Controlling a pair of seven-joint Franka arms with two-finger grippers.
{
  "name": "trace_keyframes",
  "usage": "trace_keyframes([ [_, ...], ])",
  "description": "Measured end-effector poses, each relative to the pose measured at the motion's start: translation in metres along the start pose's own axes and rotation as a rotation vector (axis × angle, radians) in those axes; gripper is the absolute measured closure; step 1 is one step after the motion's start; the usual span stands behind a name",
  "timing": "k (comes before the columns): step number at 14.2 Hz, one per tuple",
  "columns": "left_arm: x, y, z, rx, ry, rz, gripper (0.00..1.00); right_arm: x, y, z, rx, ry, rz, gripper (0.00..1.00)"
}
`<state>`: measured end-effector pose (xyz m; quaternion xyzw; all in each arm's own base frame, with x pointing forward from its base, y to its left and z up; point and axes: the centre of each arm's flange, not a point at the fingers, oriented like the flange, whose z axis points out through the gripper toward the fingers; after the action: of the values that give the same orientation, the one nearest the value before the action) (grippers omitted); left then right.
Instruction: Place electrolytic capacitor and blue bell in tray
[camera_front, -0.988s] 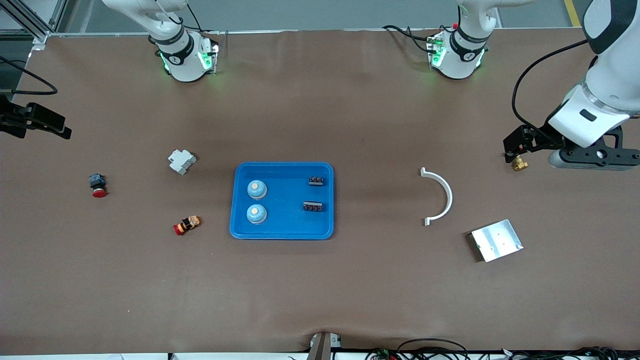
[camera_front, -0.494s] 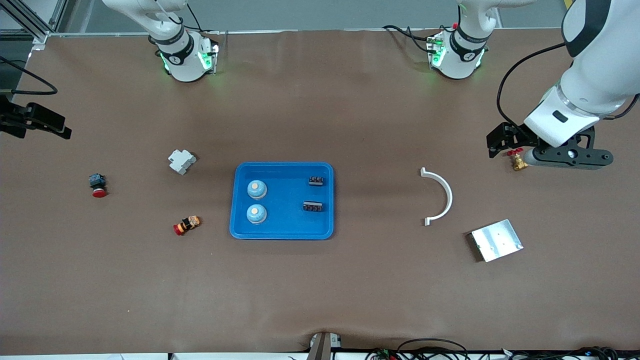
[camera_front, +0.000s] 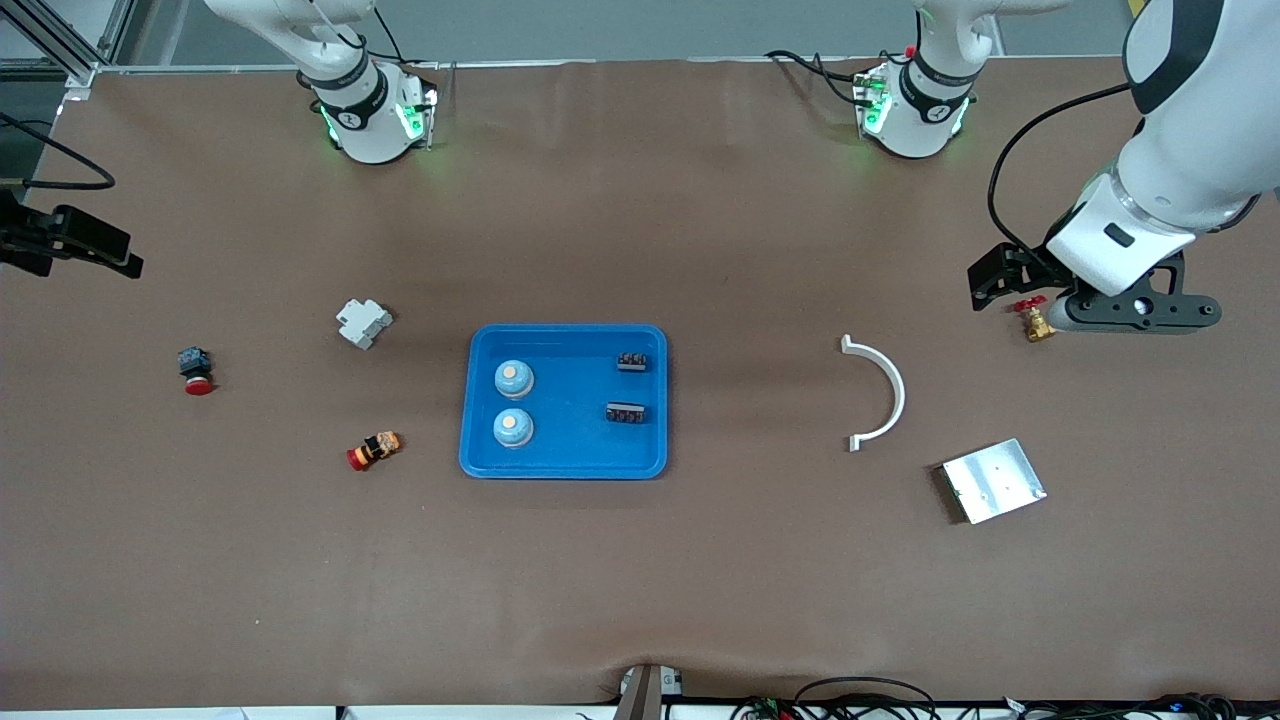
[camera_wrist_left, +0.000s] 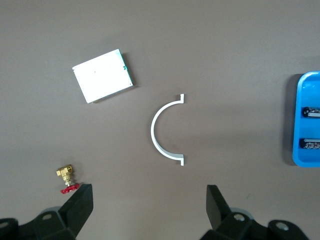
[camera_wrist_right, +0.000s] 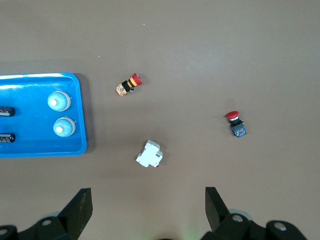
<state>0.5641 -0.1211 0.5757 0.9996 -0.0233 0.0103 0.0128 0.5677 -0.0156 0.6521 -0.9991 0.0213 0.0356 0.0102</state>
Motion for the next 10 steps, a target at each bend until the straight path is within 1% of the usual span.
trace_keyframes([
  [5,0.001,0.005,-0.013,-0.010,0.026,0.006,0.00,0.000,0.000,0.000,0.000,0.000,0.000,0.00],
  [10,0.001,0.005,-0.014,-0.010,0.028,0.007,0.00,0.000,0.000,0.000,0.000,0.000,0.000,0.00],
])
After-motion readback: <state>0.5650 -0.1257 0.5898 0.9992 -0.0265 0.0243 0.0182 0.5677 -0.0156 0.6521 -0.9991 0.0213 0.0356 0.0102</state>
